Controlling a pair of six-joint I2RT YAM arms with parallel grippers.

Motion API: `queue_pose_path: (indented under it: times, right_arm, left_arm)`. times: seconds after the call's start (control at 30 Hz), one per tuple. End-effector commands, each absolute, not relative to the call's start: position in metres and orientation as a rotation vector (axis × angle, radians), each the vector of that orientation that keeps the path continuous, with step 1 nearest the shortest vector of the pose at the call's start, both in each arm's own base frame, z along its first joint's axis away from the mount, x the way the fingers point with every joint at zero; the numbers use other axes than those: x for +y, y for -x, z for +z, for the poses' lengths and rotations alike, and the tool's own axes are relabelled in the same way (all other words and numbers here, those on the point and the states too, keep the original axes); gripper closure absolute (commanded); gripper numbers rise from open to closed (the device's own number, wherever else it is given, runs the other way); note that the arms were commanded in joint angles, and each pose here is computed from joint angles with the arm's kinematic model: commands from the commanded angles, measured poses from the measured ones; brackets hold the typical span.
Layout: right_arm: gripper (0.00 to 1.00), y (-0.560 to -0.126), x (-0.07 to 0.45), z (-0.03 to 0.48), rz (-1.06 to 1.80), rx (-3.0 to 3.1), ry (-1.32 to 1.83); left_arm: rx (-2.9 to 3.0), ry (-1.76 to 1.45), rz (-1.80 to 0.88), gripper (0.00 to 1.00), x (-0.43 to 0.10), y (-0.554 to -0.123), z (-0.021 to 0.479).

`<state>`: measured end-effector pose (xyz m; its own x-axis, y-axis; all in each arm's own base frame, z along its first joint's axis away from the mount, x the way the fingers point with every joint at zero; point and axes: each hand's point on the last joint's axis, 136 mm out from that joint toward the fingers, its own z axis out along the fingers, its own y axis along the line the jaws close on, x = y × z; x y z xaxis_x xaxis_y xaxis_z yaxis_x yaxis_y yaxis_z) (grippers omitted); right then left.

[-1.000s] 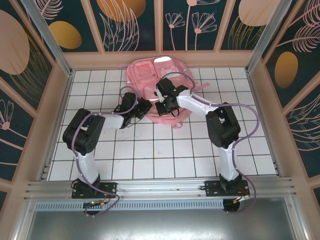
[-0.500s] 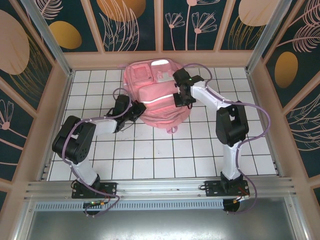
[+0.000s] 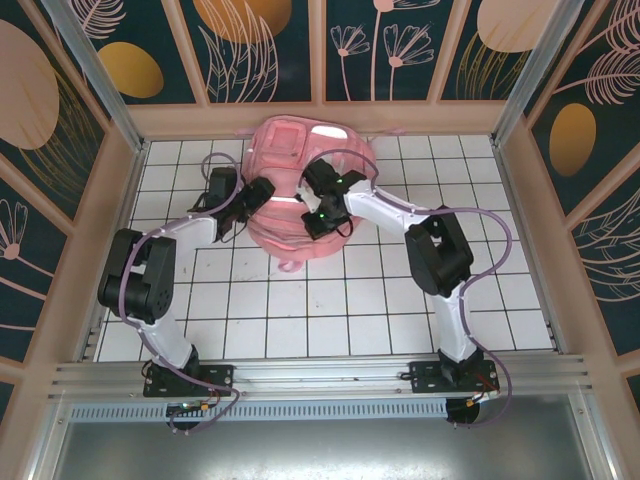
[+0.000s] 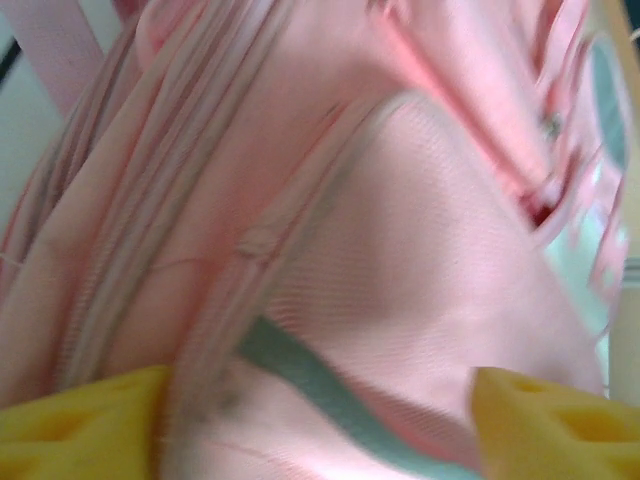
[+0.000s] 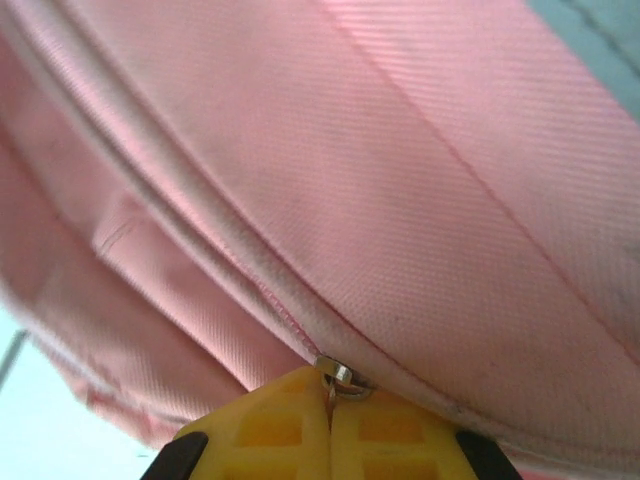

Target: Pack the student bag

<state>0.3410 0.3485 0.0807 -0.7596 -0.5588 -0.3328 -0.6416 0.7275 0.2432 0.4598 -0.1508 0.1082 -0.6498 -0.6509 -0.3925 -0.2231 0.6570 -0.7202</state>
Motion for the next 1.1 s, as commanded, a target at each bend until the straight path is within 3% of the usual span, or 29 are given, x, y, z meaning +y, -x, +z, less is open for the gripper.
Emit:
queue_pose_path:
  times: [0.0,0.37,0.53,0.63,0.7,0.73,0.77,0.87,1.07]
  right_arm:
    - [1.0,-0.325,0.406,0.114,0.847,2.542,1.036]
    - [1.0,-0.35,0.446,0.155,1.017,2.362,0.956]
    - [1.0,-0.343,0.45,0.165,1.082,2.337,0.954]
    - [1.0,-0.335,0.449,0.168,1.116,2.331,0.965]
    - [1.0,-0.327,0.447,0.168,1.137,2.335,0.978]
    - [1.0,-0.321,0.446,0.166,1.146,2.343,0.99]
    - [1.0,-0.314,0.443,0.163,1.149,2.358,1.006]
    - [1.0,-0.297,0.424,0.139,1.067,2.459,1.045]
    - [1.0,-0.301,0.327,0.065,0.472,2.776,1.017]
  left_arm:
    - [2.13,0.681,-0.871,0.04,-0.145,-0.458,0.145]
    - [1.975,0.937,-1.148,0.04,-0.139,-0.39,0.156]
    - [1.985,0.982,-1.266,0.06,-0.163,-0.392,0.139]
    - [1.981,1.012,-1.309,0.14,-0.174,-0.404,0.125]
    - [1.968,1.022,-1.313,0.25,-0.176,-0.414,0.117]
    - [1.971,1.026,-1.31,0.36,-0.176,-0.417,0.113]
    - [1.965,1.023,-1.309,0.55,-0.177,-0.42,0.11]
    - [1.959,1.04,-1.278,0.97,-0.172,-0.421,0.1]
    - [1.989,0.985,-1.159,1.0,-0.16,-0.415,0.106]
